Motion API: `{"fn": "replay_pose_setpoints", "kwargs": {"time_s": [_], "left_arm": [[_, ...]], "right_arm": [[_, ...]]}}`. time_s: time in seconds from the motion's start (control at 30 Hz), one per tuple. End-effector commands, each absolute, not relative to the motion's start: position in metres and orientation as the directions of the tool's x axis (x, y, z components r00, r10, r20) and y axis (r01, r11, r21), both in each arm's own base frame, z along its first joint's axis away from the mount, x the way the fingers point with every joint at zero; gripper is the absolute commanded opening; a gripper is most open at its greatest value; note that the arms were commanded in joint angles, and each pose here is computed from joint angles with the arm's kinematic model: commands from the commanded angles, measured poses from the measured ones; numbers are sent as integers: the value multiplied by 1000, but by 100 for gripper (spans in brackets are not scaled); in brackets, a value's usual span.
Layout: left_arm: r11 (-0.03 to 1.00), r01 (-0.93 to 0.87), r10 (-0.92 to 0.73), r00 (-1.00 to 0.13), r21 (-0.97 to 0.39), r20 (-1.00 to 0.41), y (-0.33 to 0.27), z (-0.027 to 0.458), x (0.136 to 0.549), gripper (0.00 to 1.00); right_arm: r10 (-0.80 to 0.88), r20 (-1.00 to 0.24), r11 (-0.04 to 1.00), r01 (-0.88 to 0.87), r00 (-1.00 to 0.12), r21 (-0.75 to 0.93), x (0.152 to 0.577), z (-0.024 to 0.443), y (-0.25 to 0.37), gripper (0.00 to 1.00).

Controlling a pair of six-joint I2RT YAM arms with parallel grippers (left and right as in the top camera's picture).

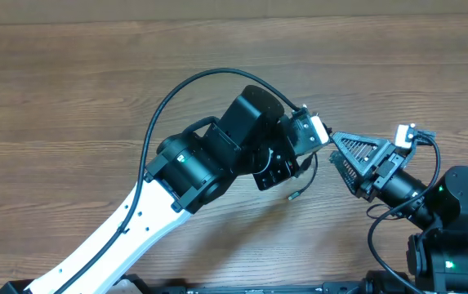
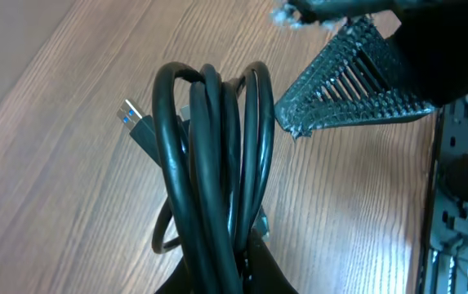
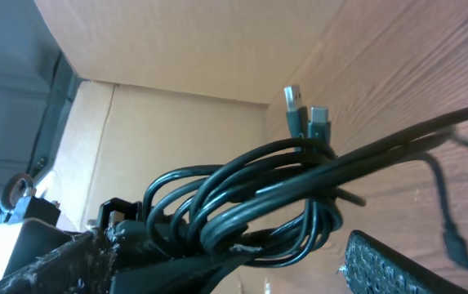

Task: Untangle cables

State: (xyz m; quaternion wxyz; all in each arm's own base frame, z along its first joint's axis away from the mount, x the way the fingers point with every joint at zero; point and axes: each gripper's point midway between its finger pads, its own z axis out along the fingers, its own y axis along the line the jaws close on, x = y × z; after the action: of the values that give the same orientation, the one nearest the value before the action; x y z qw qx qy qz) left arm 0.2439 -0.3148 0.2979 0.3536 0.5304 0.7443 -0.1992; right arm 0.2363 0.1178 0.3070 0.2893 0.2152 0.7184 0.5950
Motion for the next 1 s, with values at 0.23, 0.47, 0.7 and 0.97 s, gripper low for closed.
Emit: {"fn": "replay_pose_setpoints", "kwargs": {"time_s": [0.23,0.47,0.7,0.97], "left_arm": [[128,957,680,106,260,-725,-332,310,228,4],[-87,898,680,371,432,-633,-340,307,219,4],[-168,847,663,475,504,-578,-342,305,220,4],[-192,810,613,540,555,-576,-351,315,220,4]], "right_arm": [[662,30,67,100,-749,993,233,309,121,93],[665,141,-7,183,-733,983,233,309,121,93],[665,140,-6,182,-733,983,233,309,121,76],[665,136,-3,179,-734,984,233,309,121,36]]}}
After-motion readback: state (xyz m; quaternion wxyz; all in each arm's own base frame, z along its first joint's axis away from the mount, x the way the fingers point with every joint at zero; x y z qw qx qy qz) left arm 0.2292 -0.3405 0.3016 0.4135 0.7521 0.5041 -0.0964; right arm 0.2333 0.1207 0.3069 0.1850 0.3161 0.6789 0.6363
